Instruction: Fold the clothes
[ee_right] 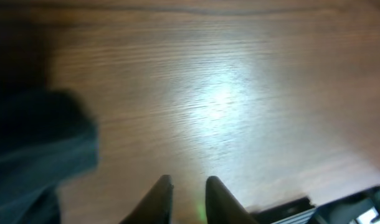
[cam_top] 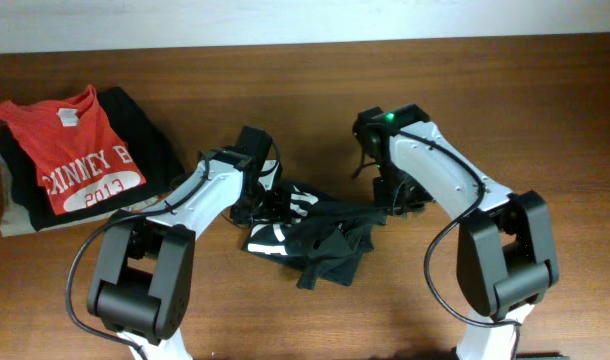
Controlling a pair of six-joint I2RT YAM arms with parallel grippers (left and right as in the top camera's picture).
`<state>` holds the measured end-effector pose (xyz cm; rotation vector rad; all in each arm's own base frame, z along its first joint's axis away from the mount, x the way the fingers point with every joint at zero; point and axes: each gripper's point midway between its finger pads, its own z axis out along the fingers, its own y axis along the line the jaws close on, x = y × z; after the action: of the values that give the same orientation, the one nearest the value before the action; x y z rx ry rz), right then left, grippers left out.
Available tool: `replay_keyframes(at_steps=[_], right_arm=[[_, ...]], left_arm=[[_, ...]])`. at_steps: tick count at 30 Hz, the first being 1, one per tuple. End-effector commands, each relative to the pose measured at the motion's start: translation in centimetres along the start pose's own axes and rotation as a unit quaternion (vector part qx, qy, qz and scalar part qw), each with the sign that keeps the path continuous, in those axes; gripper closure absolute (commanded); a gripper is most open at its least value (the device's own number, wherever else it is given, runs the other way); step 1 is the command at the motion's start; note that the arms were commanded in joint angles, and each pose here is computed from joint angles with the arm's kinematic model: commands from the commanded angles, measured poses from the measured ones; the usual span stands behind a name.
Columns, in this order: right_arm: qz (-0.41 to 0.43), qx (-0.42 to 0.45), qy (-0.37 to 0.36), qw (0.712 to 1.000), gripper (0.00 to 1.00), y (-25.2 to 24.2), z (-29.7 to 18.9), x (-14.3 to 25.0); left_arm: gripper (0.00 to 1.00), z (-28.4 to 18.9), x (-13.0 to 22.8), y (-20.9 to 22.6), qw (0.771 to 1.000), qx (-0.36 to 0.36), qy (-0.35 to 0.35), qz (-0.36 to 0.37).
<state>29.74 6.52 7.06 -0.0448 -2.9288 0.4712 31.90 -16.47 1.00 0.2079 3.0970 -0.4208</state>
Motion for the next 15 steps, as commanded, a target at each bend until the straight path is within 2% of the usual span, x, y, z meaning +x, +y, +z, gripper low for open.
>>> replay_keyframes(at_steps=[1, 3, 4, 5, 6, 7, 10, 15], right_arm=[[0.031, 0.017, -0.013, 0.999, 0.65, -2.6, 0.2, -0.4], [0.006, -0.035, -0.011, 0.999, 0.65, -1.3, -0.9, -0.1], [-0.080, -0.177, -0.022, 0.981, 0.63, 3.0, -4.0, 0.9], [-0.158, -0.270, -0.041, 0.949, 0.54, 5.9, -6.8, 2.4], [-0.176, -0.291, -0.044, 0.939, 0.46, 6.9, -7.7, 3.1], [-0.186, -0.298, -0.043, 0.935, 0.42, 7.6, -7.9, 3.5], [-0.237, -0.305, -0.041, 0.922, 0.35, 10.2, -8.0, 5.0], [-0.254, -0.302, -0.042, 0.918, 0.37, 12.7, -5.1, 5.8]], left_arm=[[0.30, 1.2, 0.4, 0.6, 1.000, -0.011, 0.011, -0.017], [0.30, 1.2, 0.1, 0.6, 1.000, -0.009, 0.006, -0.020], [0.30, 1.2, 0.1, 0.5, 1.000, -0.009, 0.006, -0.023], [0.30, 1.2, 0.1, 0.5, 1.000, -0.009, 0.006, -0.023], [0.30, 1.2, 0.1, 0.5, 1.000, -0.009, 0.006, -0.023], [0.30, 1.2, 0.1, 0.5, 1.000, -0.009, 0.006, -0.023], [0.30, 1.2, 0.1, 0.5, 1.000, -0.009, 0.006, -0.023], [0.30, 1.2, 0.1, 0.5, 1.000, -0.009, 0.006, -0.023]])
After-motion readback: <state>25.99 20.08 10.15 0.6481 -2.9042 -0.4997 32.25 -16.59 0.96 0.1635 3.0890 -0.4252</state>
